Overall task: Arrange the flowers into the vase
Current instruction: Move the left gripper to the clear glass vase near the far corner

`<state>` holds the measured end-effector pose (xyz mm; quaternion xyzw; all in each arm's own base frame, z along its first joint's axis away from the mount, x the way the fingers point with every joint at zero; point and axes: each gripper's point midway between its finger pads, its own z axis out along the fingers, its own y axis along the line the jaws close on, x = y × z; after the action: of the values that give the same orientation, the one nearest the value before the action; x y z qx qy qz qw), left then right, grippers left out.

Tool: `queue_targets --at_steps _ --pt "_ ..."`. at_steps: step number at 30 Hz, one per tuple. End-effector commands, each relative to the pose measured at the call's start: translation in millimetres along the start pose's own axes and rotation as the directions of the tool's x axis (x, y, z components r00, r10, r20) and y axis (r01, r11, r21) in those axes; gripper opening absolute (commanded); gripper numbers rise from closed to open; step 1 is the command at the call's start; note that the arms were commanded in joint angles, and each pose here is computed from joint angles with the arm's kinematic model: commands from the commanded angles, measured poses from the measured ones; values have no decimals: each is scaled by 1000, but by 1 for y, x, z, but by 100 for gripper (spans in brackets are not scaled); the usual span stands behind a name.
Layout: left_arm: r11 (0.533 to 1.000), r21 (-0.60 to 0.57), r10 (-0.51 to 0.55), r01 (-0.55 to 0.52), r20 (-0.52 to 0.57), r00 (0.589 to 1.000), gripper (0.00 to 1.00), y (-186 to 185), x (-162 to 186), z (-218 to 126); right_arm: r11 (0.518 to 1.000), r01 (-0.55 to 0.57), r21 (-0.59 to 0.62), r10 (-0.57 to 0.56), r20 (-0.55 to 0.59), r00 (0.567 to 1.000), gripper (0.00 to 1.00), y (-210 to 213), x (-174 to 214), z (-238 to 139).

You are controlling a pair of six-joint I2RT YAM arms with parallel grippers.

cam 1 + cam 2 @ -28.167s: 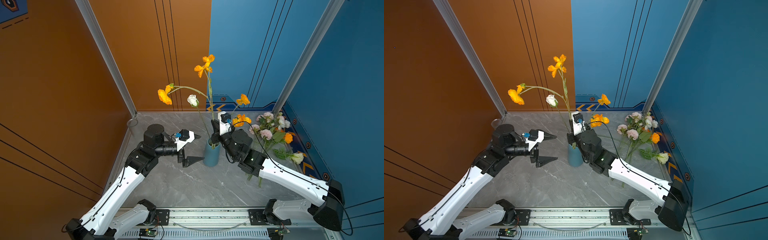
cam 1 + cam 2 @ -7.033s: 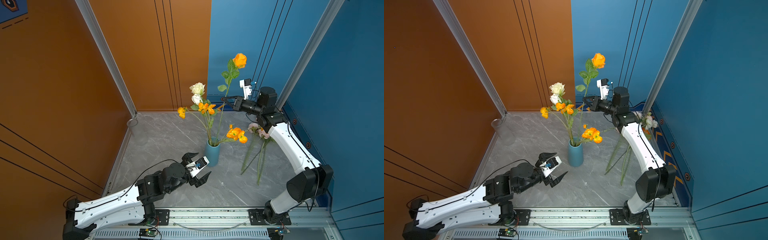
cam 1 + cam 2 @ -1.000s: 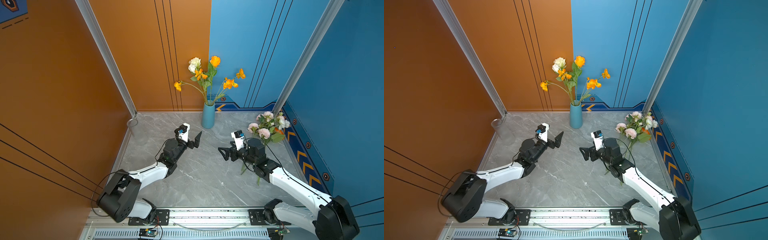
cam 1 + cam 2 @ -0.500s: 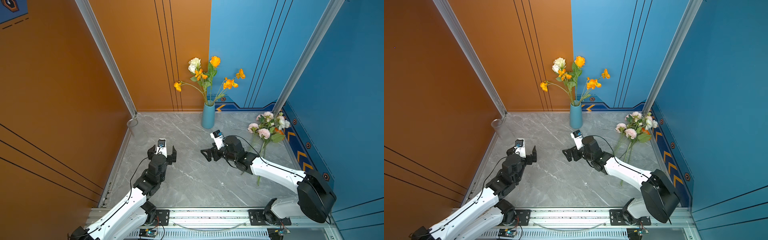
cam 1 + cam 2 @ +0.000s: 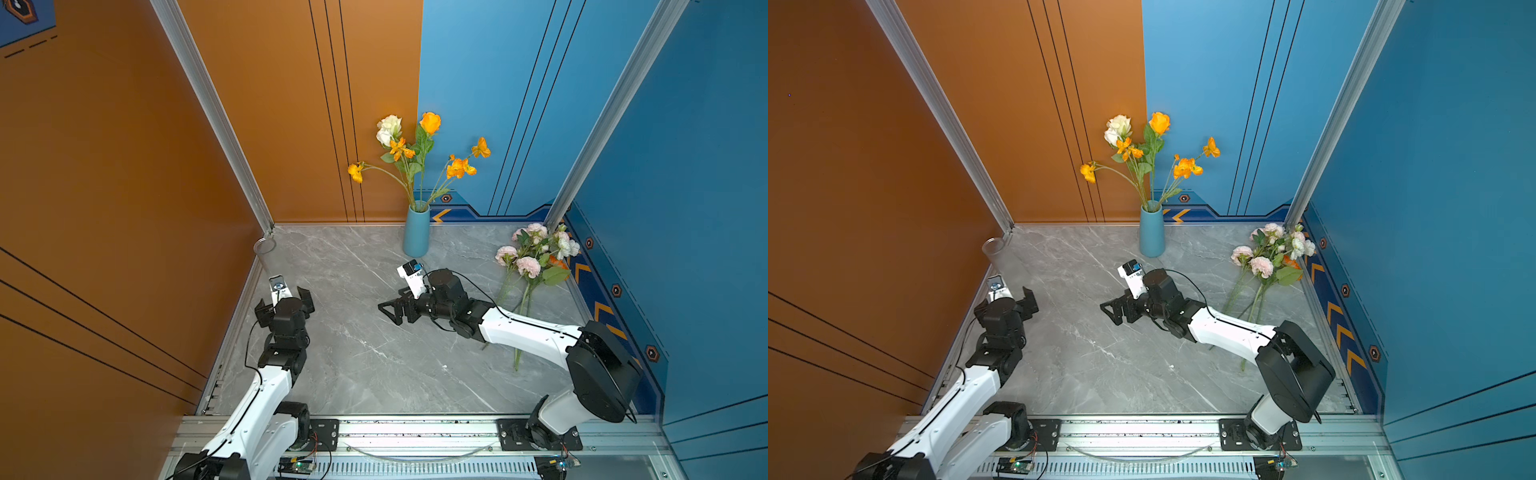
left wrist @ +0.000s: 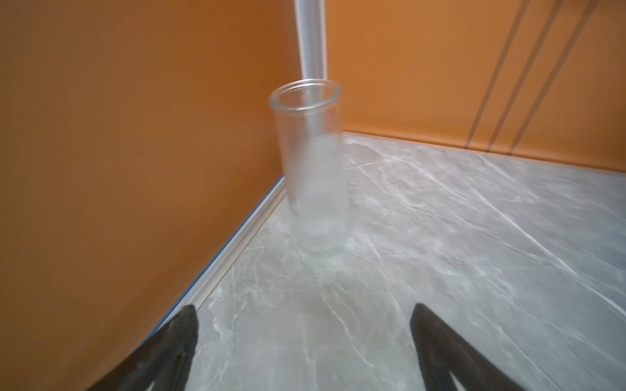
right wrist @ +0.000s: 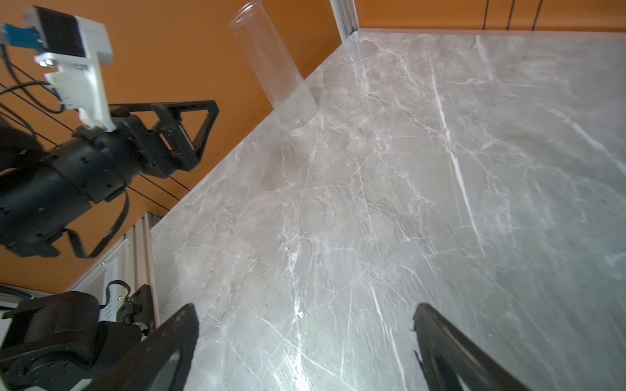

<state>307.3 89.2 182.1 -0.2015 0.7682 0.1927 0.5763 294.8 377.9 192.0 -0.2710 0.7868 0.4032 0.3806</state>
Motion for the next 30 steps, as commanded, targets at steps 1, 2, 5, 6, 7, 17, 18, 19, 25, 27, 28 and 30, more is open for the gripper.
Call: queue_targets --at_steps 1,2,5,6,7,17,18,19,25,27,28,30 --pt "994 6 -114 113 65 991 98 10 -14 18 997 8 -78 -5 34 999 100 17 -19 3" --pt "994 2 -110 110 83 990 98 13 -21 26 996 12 -83 -9 35 999 100 18 -20 4" --pt "996 11 -92 91 122 988 98 15 -38 45 995 15 -94 -12 35 999 100 16 -20 6" --pt "996 23 -92 89 143 986 98 14 -44 49 995 16 -95 -12 37 999 100 15 -21 7" --pt "996 27 -88 85 158 984 98 14 -49 53 995 14 -95 -10 38 999 100 14 -21 8" --pt "995 101 -40 24 153 987 98 12 -64 99 990 -36 -135 44 55 998 100 3 -25 22" --pt "994 108 -29 13 153 988 98 10 -65 102 990 -38 -137 45 53 998 100 3 -24 22" --pt "994 106 -19 3 154 988 98 9 -67 106 990 -40 -138 48 53 997 100 2 -24 23" --pt "985 168 -3 -26 166 986 98 -3 -75 119 983 -43 -180 54 61 997 100 7 -26 26" --pt "986 161 11 -37 163 986 98 -3 -75 124 982 -45 -184 56 58 997 100 6 -26 29" --pt "987 157 19 -44 161 987 98 -3 -74 128 981 -47 -186 58 55 997 100 6 -26 30" --pt "986 160 26 -51 157 987 98 -4 -74 133 981 -51 -185 62 51 997 100 4 -25 32"
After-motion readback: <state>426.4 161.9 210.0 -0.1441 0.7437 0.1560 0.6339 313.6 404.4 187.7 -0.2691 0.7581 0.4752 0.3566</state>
